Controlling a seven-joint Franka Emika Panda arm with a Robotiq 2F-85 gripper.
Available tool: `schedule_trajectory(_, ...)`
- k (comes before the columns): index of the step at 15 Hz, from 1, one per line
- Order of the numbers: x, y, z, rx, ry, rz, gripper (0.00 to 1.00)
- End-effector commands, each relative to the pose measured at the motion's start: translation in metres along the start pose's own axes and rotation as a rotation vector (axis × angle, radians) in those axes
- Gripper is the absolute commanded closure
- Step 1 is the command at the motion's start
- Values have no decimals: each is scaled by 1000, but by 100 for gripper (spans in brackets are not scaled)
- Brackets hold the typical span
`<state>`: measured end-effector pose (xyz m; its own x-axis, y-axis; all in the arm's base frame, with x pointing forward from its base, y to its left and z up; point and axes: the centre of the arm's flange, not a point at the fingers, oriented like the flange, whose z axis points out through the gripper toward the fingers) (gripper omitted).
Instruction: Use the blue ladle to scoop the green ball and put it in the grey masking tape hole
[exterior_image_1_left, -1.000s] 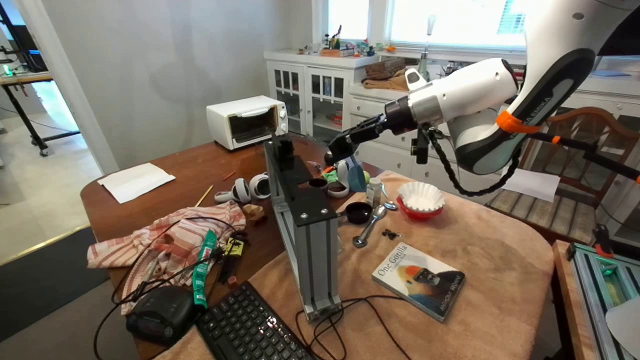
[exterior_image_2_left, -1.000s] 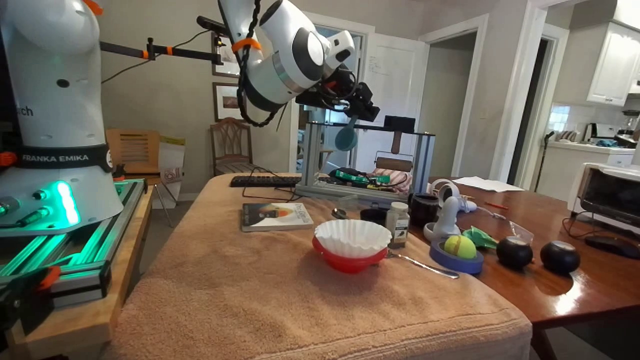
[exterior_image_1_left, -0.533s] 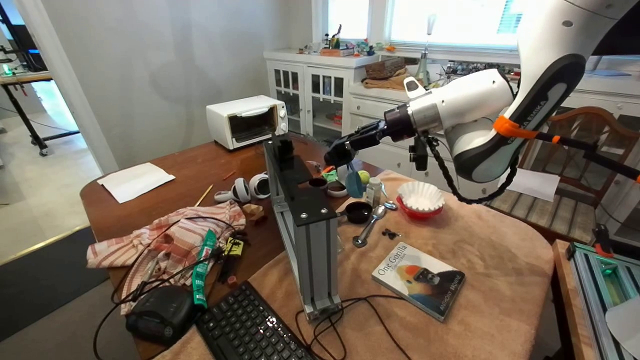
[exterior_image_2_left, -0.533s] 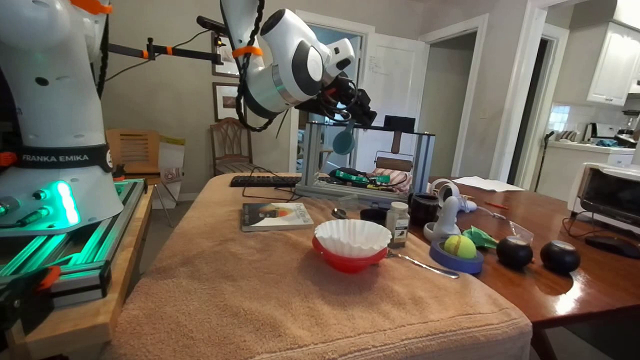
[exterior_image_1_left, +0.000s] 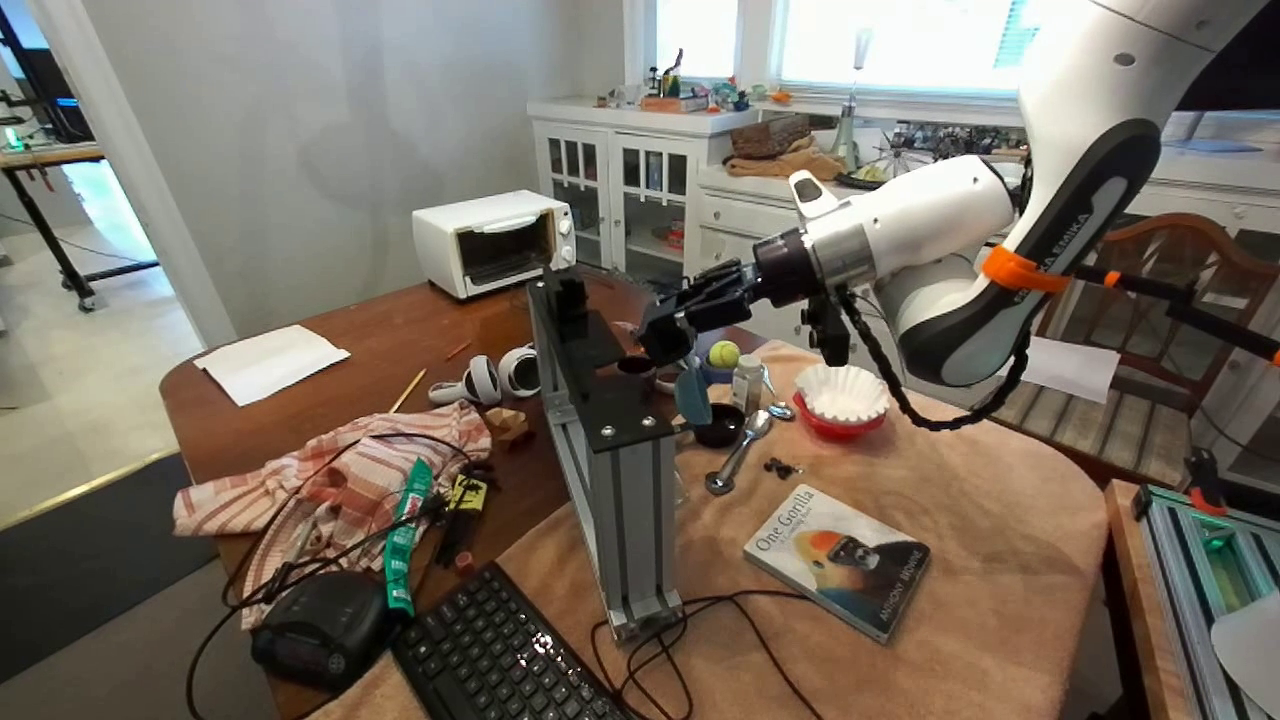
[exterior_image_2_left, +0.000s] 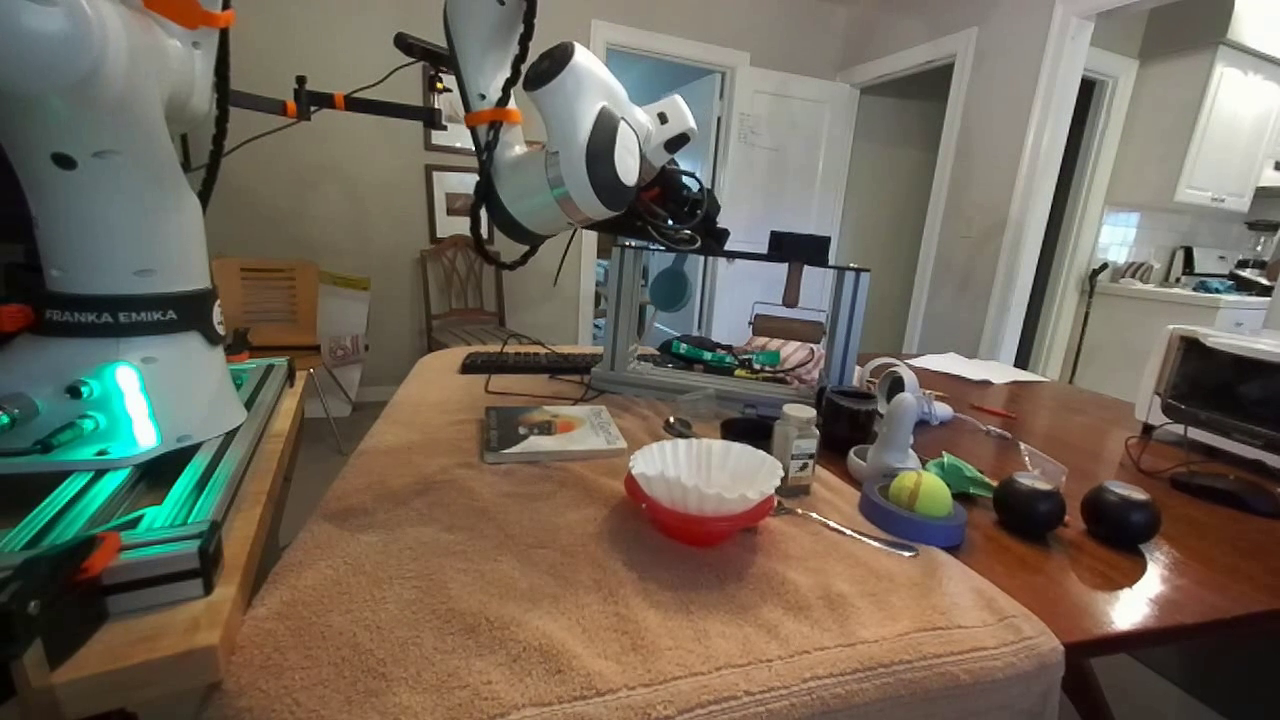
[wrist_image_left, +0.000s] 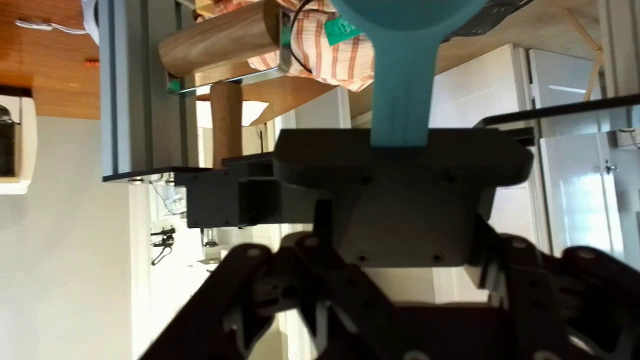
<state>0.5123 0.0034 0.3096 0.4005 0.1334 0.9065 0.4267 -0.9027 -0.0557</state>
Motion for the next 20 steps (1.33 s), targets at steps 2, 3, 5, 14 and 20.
schedule_trajectory(2, 1, -4, 11, 47, 26, -116, 65)
schedule_trajectory(3, 3, -4, 12, 37, 41, -138, 65)
schedule_trajectory(5, 8, -3, 15, 26, 64, -176, 65)
schedule_trajectory(14, 31, -10, 41, 127, 117, -218, 65)
schedule_trajectory(20, 28, -20, 61, 196, 109, -256, 65)
